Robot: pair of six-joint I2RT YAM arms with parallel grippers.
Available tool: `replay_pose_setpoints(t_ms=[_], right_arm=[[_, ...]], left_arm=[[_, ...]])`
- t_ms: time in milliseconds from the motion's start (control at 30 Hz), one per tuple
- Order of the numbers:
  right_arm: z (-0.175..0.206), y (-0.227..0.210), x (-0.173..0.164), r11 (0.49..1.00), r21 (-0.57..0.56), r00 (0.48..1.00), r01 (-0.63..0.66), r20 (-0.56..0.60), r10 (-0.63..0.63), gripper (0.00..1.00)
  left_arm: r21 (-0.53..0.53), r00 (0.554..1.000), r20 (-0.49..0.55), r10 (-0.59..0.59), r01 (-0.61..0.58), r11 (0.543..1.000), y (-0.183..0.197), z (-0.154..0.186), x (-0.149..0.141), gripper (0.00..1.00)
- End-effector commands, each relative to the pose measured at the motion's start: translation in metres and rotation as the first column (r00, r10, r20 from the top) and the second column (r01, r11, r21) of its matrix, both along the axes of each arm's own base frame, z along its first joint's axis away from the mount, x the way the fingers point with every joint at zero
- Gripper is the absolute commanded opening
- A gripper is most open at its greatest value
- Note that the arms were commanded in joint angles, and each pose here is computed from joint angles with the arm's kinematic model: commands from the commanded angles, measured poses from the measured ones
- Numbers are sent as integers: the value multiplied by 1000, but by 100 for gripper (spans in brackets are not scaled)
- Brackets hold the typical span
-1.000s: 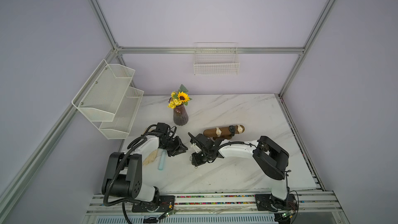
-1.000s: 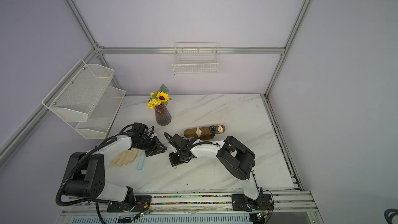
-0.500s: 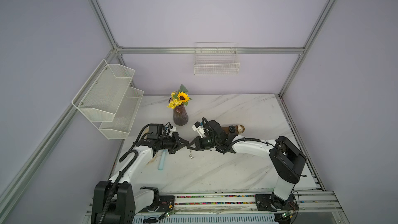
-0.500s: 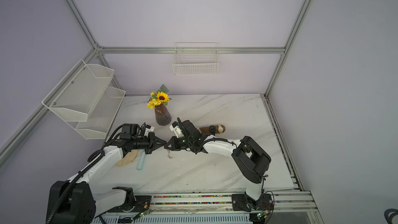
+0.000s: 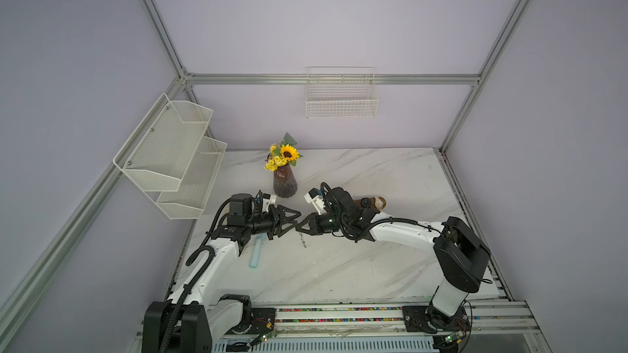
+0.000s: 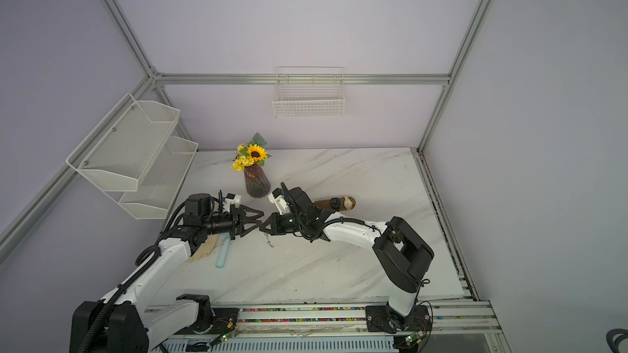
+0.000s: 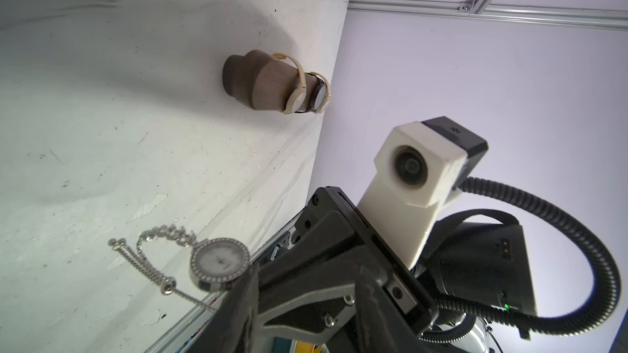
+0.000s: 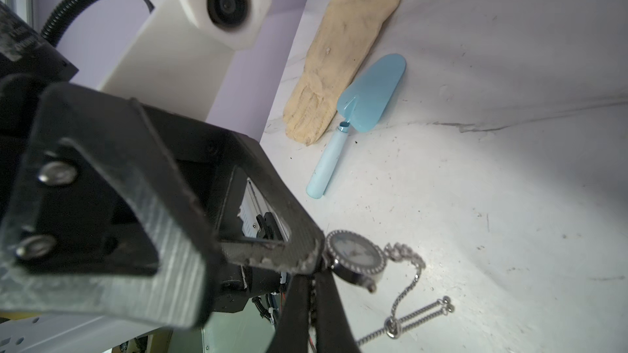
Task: Place watch on stand
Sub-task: Pick up the watch at the center of the board.
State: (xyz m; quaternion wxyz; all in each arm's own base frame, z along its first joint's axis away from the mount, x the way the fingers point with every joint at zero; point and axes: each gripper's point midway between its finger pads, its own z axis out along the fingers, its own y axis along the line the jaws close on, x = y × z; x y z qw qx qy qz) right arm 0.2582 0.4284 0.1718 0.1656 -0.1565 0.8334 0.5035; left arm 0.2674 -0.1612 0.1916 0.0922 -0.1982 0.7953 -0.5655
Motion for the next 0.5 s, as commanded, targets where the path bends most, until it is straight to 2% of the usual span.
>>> replay_pose_setpoints(t_ms=[0, 133, 200, 267, 333, 467], right_arm=[[60, -8, 19, 993, 103, 985, 51, 161, -67, 0], [73, -19, 19, 991, 112, 975, 74, 199, -95, 0], [81, -26, 21, 989, 116, 967, 91, 227, -115, 0], [86, -31, 25, 988, 119, 961, 96, 247, -123, 0], [88, -33, 30, 988, 117, 955, 96, 268, -124, 0], [86, -29, 34, 991, 112, 950, 75, 293, -105, 0]], left_arm=[[-12, 997, -67, 39, -40, 999, 8, -3, 5, 45], [-6, 995, -72, 74, -74, 997, 17, -2, 19, 34], [-21, 994, -90, 66, -68, 997, 17, -2, 23, 24], [-34, 994, -96, 57, -60, 998, 16, 1, 25, 21], [-47, 995, -84, 53, -57, 997, 15, 10, 26, 23], [-83, 997, -52, 65, -69, 994, 14, 36, 30, 41]])
